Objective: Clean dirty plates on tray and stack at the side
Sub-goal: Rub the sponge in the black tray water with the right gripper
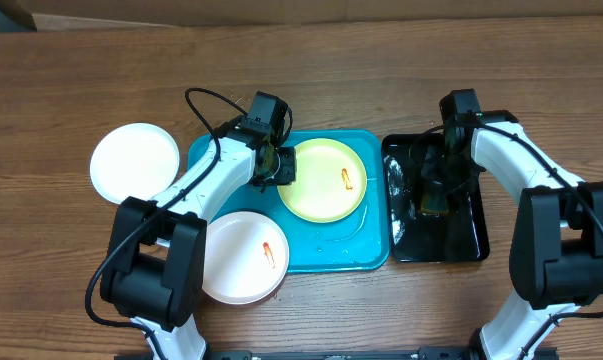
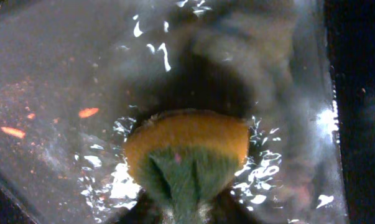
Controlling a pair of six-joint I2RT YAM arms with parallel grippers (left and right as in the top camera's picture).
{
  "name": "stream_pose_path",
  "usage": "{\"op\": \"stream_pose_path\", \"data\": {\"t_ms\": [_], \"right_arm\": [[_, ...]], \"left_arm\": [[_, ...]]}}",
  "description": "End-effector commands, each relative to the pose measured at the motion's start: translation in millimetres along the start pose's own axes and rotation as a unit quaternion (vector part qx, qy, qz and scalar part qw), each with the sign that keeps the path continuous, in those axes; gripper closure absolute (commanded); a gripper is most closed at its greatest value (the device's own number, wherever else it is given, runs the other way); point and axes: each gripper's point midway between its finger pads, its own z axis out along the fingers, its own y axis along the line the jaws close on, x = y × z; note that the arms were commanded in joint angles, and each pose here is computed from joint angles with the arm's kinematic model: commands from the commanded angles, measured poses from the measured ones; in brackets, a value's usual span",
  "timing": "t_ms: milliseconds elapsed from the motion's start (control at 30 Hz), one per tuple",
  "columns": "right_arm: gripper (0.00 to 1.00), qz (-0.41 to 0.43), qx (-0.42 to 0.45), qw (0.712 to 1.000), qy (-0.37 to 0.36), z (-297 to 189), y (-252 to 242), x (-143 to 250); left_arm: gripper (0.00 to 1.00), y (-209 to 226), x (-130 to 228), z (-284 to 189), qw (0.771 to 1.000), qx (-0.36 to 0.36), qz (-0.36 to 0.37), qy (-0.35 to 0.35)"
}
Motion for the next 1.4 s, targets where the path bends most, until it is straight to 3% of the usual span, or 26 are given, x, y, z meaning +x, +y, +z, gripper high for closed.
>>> {"op": "stream_pose_path", "data": {"t_ms": [0,367,700,833,1167,1300,1367], "right_arm": [[0.31,-0.007,-0.014,1.0,0.012,1.7,4.2,3.5],[0.3,-0.029,-0.028,0.999,0.004,-26.6,14.9,-10.1],[0.3,-0.042,-0.016,0.999,0.015,-26.9,10.3,-4.9],[0.3,-0.041,-0.012,0.999,0.016,-26.7,8.7,-4.2],[0.3,-0.041,-0.005,0.999,0.021,-26.7,5.8,-1.6],[0.33,-0.041,-0.001,0.999,0.02,-26.5,4.4,-2.0],[0.33,-0.041,0.001,0.999,0.023,-23.5,2.8,0.4]], "left_arm": [[0.69,-1.3,6.1,3.8,1.0,-0.006,0.008,0.008],[0.73,2.7,4.3,3.7,1.0,-0.017,0.008,0.003],[0.74,15.9,12.5,12.6,0.999,-0.044,0.007,0.004],[0.82,15.0,10.0,14.0,0.999,-0.041,0.007,-0.003],[0.82,16.2,13.7,27.7,0.999,-0.041,0.006,0.009],[0.95,12.9,12.9,30.6,0.999,-0.031,0.005,0.009],[0.95,11.8,10.4,29.4,1.0,-0.03,0.005,0.006]]}}
